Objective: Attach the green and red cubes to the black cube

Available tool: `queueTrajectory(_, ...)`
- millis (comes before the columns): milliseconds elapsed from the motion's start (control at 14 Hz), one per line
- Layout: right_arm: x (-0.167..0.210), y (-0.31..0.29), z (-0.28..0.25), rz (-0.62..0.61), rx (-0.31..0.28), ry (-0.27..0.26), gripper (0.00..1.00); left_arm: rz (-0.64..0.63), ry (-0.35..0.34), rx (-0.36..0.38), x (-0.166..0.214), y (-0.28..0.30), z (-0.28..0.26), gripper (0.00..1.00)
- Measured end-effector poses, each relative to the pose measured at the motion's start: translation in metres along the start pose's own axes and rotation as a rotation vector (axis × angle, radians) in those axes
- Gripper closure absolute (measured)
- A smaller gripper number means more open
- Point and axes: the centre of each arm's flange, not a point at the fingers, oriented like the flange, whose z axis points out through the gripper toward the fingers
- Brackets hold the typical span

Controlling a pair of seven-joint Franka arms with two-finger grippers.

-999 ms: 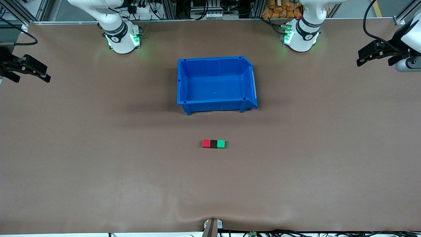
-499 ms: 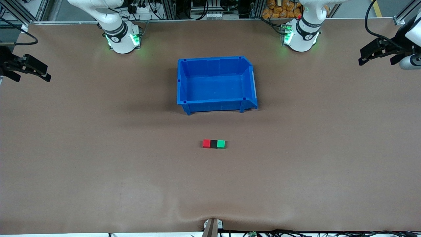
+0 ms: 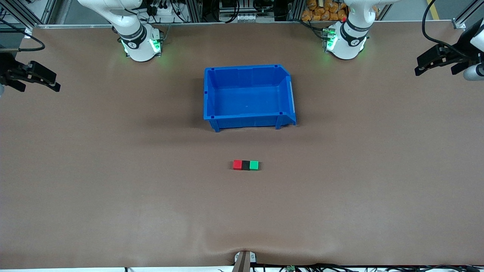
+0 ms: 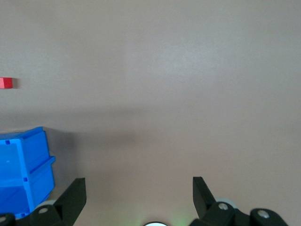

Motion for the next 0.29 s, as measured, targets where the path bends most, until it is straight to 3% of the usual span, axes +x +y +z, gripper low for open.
queueTrajectory(285, -0.0005, -0.0011, 0.0007, -0.001, 0.010, -0.005, 0.00, -0.001, 0.001, -0.001, 0.0014, -0.0003, -0.0001, 0.00)
